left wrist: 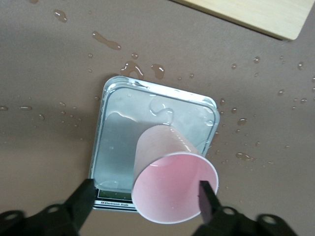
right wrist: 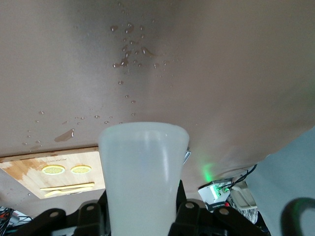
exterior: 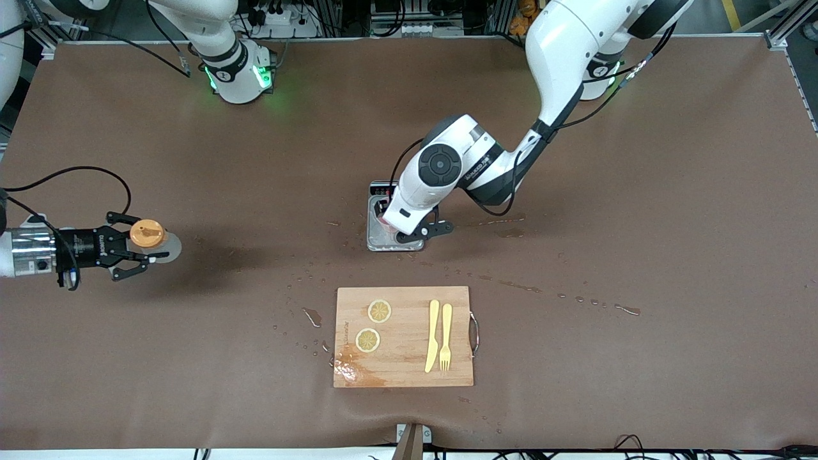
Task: Add sauce to pink cup with both arms
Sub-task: 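Release the cup on the scale while the right gripper brings the bottle over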
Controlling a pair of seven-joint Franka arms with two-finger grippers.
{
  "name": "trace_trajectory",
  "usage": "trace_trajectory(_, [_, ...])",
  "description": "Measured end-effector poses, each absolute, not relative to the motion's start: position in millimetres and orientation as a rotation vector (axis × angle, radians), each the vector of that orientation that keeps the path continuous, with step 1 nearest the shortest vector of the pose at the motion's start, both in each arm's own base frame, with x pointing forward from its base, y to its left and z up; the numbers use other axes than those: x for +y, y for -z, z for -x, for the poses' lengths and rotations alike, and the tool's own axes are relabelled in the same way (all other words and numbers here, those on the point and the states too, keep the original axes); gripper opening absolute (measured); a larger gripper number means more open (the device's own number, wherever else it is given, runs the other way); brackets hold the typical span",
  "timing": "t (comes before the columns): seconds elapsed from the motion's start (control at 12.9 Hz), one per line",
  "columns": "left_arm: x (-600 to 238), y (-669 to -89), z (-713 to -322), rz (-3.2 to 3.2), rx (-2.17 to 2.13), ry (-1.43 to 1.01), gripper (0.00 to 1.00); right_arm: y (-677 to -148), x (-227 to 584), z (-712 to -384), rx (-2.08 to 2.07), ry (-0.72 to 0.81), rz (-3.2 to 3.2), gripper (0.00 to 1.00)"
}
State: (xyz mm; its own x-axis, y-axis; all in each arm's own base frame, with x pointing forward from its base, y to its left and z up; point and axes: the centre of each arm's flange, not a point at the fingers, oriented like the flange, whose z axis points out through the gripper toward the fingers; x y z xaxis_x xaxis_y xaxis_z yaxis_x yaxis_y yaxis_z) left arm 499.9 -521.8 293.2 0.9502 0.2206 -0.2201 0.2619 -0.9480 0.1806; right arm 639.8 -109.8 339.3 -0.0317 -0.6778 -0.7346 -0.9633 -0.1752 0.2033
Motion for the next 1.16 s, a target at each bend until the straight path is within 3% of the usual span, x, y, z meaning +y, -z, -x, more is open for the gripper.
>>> trace_trajectory(0.54, [-456,-370,-550,-2.897,0.327,0.196,1.00,-370,-29,-632,1.856,-0.957,1.931,0.49])
trace_trajectory(1.16, [-205,-441,-655,-2.929,0.353,0.123,1.00,-384,102,-616,2.123,-0.759,2.002,0.49])
